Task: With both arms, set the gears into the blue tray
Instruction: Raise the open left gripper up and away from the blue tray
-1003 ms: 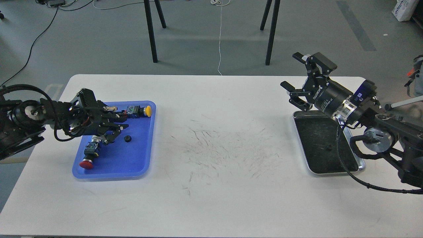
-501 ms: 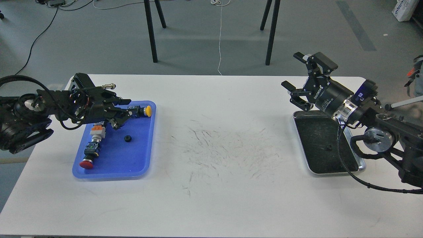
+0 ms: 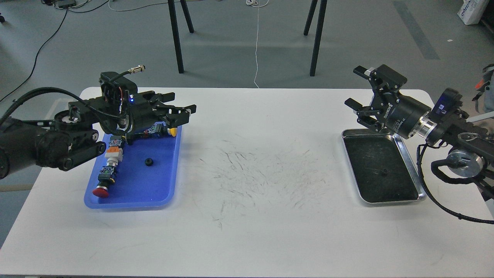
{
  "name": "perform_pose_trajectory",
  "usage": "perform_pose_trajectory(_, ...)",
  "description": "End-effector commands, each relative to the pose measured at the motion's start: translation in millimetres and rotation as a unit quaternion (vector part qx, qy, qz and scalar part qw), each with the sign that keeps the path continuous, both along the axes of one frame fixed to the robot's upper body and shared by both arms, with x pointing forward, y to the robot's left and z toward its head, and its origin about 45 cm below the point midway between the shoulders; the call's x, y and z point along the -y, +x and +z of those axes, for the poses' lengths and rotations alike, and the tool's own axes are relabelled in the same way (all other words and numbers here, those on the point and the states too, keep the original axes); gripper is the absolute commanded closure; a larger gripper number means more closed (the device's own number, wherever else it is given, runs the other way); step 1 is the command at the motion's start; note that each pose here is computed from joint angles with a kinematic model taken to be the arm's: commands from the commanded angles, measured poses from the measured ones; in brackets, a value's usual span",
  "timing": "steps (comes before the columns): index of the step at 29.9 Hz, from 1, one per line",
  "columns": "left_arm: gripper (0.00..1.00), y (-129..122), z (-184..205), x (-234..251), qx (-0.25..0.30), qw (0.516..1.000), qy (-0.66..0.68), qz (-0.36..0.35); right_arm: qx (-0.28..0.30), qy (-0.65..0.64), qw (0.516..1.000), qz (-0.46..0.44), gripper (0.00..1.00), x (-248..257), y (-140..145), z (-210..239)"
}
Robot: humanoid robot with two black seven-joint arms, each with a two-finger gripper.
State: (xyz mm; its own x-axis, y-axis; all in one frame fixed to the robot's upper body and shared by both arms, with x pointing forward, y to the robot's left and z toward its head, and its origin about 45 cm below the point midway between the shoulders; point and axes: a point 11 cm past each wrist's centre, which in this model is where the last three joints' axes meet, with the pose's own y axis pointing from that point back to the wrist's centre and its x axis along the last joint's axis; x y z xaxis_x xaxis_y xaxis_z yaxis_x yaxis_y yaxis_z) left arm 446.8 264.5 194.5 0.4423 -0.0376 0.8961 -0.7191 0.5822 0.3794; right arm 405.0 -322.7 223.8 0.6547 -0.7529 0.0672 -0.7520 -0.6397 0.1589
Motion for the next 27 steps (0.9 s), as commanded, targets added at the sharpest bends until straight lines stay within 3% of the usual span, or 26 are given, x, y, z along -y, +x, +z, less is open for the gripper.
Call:
perform_pose_trajectory(1,0.01,5.9,5.1,16.7,-0.018,0.997,-0.07,0.029,0.006,-0.057,0.998,0.018,0.02,9.4,-5.2,-4.7)
perform_pose_trajectory(10,0.0,25.9,31.0,13.2,-0.036,0.952,-0.272,0.138,0.027,-0.186,0.979,0.081,0.02,17.4,-12.0,-9.4)
perform_pose_trajectory(16,0.0,25.2,26.2,-1.4,-0.057,0.901,-0.377,0.206,0.035,-0.302,0.943,0.136,0.02,30.0,-20.5,-23.1)
perform_pose_trajectory(27,0.0,23.0,19.8,-26.2,-0.078,0.821,-0.489,0.285,0.047,-0.318,0.941,0.106,0.02,47.0,-12.6,-14.3)
